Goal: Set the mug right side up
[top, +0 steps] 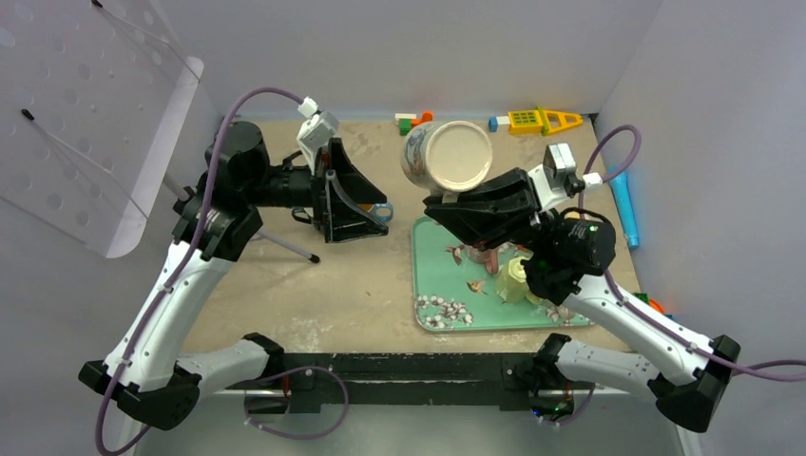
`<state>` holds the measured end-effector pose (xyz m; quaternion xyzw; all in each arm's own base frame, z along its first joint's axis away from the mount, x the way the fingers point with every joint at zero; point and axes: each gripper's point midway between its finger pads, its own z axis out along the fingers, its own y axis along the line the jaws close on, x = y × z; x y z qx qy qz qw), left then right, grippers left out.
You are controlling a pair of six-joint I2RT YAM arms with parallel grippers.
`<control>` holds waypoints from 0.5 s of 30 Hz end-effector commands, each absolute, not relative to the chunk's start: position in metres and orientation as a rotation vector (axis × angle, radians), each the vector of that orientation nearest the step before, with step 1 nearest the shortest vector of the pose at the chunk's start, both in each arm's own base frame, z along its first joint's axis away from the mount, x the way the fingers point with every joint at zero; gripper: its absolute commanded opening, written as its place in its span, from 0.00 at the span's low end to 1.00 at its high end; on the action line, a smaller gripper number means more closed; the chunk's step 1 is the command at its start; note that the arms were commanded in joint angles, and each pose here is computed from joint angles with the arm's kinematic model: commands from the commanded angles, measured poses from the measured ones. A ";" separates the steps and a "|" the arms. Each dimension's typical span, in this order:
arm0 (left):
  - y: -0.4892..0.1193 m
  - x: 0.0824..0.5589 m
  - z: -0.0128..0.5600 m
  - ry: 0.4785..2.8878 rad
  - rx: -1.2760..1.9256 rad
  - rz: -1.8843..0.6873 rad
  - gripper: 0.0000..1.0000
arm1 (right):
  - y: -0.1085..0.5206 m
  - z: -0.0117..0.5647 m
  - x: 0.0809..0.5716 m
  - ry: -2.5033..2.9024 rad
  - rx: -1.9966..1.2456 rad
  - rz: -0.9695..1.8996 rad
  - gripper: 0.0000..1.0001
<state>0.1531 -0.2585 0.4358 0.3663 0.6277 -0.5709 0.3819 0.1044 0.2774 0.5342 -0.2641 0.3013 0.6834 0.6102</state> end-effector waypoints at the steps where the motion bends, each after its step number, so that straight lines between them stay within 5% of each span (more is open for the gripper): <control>1: -0.253 0.126 0.488 1.442 0.963 -1.560 0.88 | 0.239 0.593 0.052 0.317 -0.647 1.627 0.00; 15: -0.259 0.123 0.545 1.326 0.925 -1.758 0.82 | 0.268 0.582 0.040 0.291 -0.708 1.795 0.00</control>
